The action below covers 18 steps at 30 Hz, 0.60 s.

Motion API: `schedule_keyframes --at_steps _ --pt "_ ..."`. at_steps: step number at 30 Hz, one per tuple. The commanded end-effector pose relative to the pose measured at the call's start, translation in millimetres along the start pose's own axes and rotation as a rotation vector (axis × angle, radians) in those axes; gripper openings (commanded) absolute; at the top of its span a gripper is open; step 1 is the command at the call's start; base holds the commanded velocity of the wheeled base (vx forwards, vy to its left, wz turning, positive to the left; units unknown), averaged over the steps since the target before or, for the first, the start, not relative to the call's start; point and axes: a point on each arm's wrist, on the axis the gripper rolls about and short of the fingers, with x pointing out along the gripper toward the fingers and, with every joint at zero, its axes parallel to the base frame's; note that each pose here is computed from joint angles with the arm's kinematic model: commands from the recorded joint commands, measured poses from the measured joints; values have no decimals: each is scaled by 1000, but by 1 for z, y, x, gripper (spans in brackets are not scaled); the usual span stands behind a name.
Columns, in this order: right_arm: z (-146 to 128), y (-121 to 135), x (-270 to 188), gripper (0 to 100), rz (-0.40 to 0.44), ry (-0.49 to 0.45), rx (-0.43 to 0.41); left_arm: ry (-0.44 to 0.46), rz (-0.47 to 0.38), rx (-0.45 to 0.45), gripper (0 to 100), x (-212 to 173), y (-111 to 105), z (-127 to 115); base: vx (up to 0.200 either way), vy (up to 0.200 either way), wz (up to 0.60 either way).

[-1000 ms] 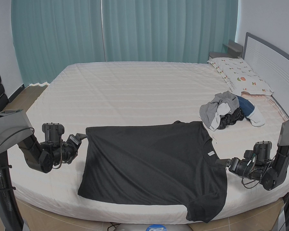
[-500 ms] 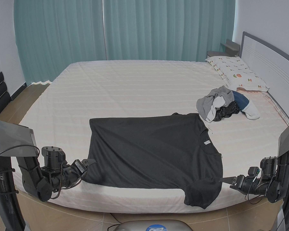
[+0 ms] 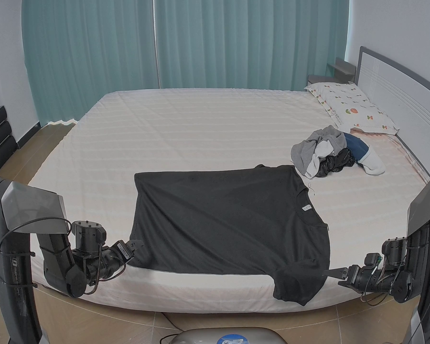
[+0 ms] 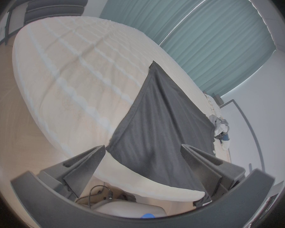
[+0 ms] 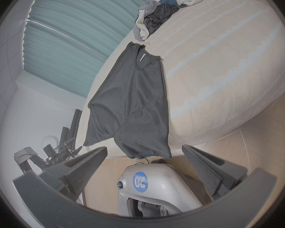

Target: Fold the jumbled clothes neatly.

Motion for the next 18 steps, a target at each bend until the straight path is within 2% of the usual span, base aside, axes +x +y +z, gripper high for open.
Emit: schedule_keyframes --at_steps 1,7,13,18 --pt "-1 -2 2 100 0 3 -1 11 30 21 100 11 5 -7 0 0 0" --pt "0 -1 3 100 2 -2 0 20 44 66 100 15 5 -12 0 0 0" --pt "0 -2 4 100 -2 0 -6 -20 78 107 100 31 -1 -17 0 0 0" --pt "0 -2 4 100 -4 1 -5 -10 97 117 100 34 -2 -17 0 0 0"
